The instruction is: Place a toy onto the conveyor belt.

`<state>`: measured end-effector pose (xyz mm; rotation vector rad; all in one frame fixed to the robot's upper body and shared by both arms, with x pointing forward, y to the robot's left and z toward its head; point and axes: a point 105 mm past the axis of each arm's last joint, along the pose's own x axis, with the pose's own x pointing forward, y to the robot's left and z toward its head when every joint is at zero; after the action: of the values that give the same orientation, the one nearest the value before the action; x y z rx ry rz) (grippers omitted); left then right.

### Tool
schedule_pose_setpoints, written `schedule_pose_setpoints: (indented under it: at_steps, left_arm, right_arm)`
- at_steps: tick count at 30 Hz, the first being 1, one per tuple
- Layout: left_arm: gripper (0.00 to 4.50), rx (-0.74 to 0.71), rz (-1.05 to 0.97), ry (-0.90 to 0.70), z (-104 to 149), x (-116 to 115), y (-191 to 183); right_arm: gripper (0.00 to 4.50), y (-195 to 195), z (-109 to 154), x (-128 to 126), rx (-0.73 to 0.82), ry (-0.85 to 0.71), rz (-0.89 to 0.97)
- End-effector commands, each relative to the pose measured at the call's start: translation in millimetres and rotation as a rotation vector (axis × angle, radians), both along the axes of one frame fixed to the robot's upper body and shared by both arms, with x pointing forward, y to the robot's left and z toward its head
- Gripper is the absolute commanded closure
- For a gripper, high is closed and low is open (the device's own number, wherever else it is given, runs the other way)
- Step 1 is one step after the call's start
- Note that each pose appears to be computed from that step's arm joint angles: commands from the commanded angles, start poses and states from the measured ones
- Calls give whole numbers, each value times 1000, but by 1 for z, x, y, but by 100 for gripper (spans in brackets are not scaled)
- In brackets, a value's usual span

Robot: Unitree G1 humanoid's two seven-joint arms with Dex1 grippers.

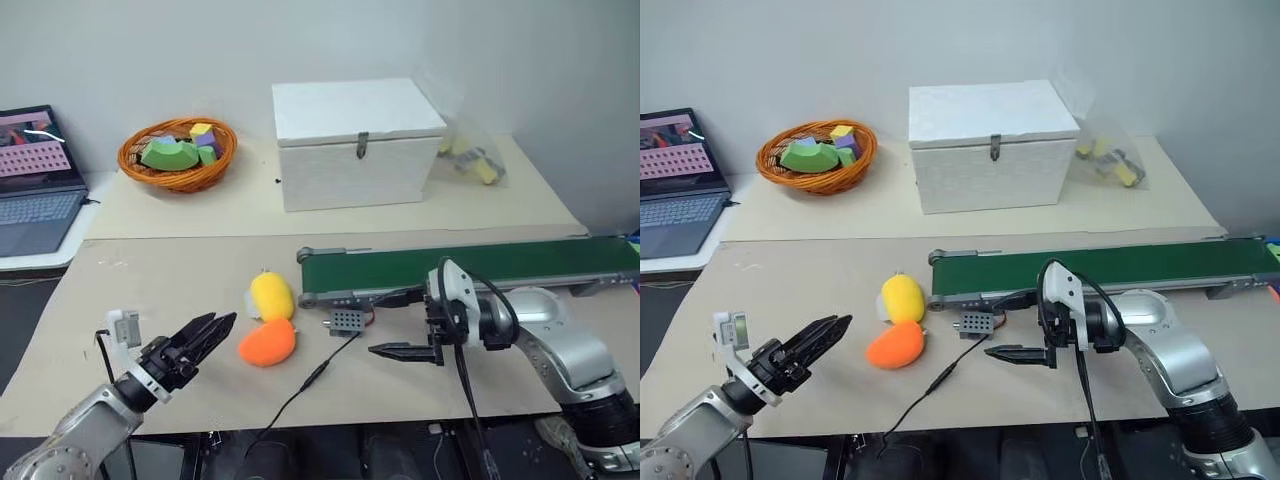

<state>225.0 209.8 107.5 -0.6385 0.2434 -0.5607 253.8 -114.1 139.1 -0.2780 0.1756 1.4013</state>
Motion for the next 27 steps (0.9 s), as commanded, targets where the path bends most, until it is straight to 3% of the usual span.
schedule_pose_setpoints:
  at_steps: [1,8,14,27]
  left_arm:
    - [5,53,-54,20,-8,6,-3]
    - [5,133,-167,68,-30,21,-1]
    - [5,95,-302,131,-54,20,-19]
    - [5,-44,-363,158,-57,6,-45]
  right_arm:
    - [0,-1,13,0,29,-56,-11]
    - [0,-4,15,-2,40,-57,-36]
    - [0,-6,17,-3,40,-63,-43]
    - [0,-7,18,1,45,-79,-69]
